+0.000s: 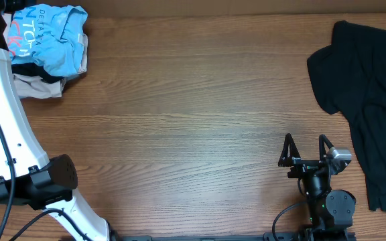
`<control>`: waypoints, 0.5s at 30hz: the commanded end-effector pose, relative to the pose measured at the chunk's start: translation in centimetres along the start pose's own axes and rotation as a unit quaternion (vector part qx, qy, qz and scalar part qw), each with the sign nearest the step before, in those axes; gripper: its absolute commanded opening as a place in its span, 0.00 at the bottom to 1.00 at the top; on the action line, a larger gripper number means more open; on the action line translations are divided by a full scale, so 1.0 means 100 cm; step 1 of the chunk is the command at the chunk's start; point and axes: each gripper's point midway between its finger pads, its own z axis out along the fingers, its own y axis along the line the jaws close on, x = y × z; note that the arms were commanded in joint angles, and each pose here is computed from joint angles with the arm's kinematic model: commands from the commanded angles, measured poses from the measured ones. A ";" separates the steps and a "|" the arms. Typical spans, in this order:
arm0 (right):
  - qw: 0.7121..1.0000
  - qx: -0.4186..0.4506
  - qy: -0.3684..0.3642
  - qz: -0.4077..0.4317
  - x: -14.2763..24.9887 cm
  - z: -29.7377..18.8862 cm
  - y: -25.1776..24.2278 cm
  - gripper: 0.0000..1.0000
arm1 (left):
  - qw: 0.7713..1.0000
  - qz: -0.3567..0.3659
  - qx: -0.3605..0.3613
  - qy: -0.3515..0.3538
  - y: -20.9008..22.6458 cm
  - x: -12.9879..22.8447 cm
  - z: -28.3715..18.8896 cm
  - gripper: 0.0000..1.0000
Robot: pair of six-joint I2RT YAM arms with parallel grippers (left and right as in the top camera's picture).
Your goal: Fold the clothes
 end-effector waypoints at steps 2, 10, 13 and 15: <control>1.000 -0.006 -0.002 -0.004 0.002 0.000 0.002 1.00 | 1.000 0.009 -0.002 -0.003 0.002 -0.002 -0.001 1.00; 1.000 -0.006 -0.002 -0.004 0.002 0.000 0.002 1.00 | 1.000 0.009 -0.002 -0.003 0.002 -0.002 -0.001 1.00; 1.000 -0.006 -0.002 -0.004 0.002 0.000 0.002 1.00 | 1.000 0.009 -0.002 -0.004 0.002 -0.002 -0.001 1.00; 1.000 -0.006 -0.002 -0.004 0.002 0.000 0.002 1.00 | 1.000 0.009 -0.001 -0.003 0.000 -0.002 -0.001 1.00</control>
